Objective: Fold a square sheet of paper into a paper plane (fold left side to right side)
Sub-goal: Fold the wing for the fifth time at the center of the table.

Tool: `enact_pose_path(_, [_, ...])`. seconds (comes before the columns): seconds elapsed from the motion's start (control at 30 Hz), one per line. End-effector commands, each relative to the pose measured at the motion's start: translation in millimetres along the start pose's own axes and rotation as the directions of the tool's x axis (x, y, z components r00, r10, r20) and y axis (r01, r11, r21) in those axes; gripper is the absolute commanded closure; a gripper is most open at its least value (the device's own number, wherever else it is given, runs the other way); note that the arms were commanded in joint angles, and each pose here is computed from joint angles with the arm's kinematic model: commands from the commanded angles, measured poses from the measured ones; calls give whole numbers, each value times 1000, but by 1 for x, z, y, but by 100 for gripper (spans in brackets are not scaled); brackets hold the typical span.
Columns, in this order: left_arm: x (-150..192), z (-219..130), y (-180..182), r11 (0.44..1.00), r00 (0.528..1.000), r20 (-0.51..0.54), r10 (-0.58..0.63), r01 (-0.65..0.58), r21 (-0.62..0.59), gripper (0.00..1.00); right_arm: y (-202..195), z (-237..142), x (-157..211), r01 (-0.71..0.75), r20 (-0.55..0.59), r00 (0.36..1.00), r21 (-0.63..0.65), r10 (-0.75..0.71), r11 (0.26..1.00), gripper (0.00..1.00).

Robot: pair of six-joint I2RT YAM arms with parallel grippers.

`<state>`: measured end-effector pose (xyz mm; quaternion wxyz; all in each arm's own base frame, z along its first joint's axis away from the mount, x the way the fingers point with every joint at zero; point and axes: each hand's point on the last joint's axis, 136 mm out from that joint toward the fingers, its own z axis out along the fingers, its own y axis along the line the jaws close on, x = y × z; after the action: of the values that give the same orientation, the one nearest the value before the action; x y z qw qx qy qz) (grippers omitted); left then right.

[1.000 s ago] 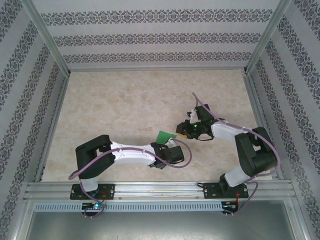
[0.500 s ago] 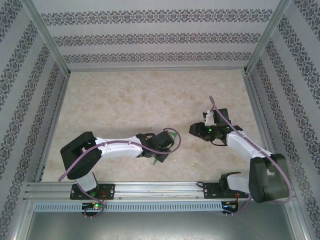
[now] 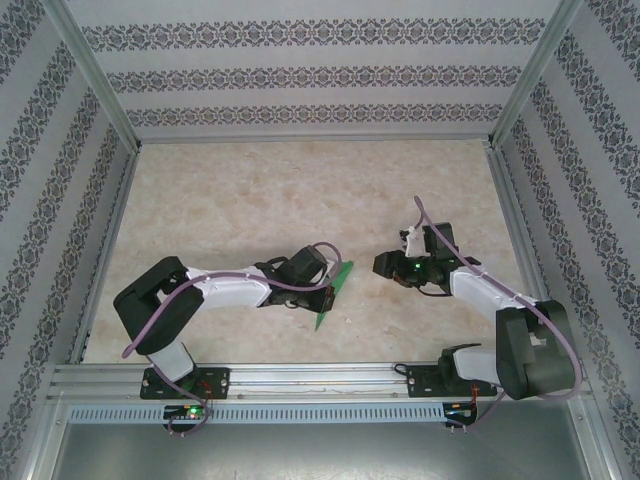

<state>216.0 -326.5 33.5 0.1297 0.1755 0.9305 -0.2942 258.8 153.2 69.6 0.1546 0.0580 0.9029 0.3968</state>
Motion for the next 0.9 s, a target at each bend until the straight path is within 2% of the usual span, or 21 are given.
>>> enact_pose_path(0.0, [-17, -9, -14, 989, 996, 57, -74, 66, 130, 98, 11, 6, 3, 8, -7, 1000, -69, -9, 998, 51])
enact_pose_path(0.4, [-29, -12, -13, 934, 971, 100, -216, 176, 311, 98, 29, 30, 3, -16, 31, 999, -80, 18, 997, 50])
enact_pose_path(0.87, [-30, -1, -6, 900, 951, 91, -294, 244, 361, 98, 34, 49, 2, -49, 63, 997, -64, 53, 997, 48])
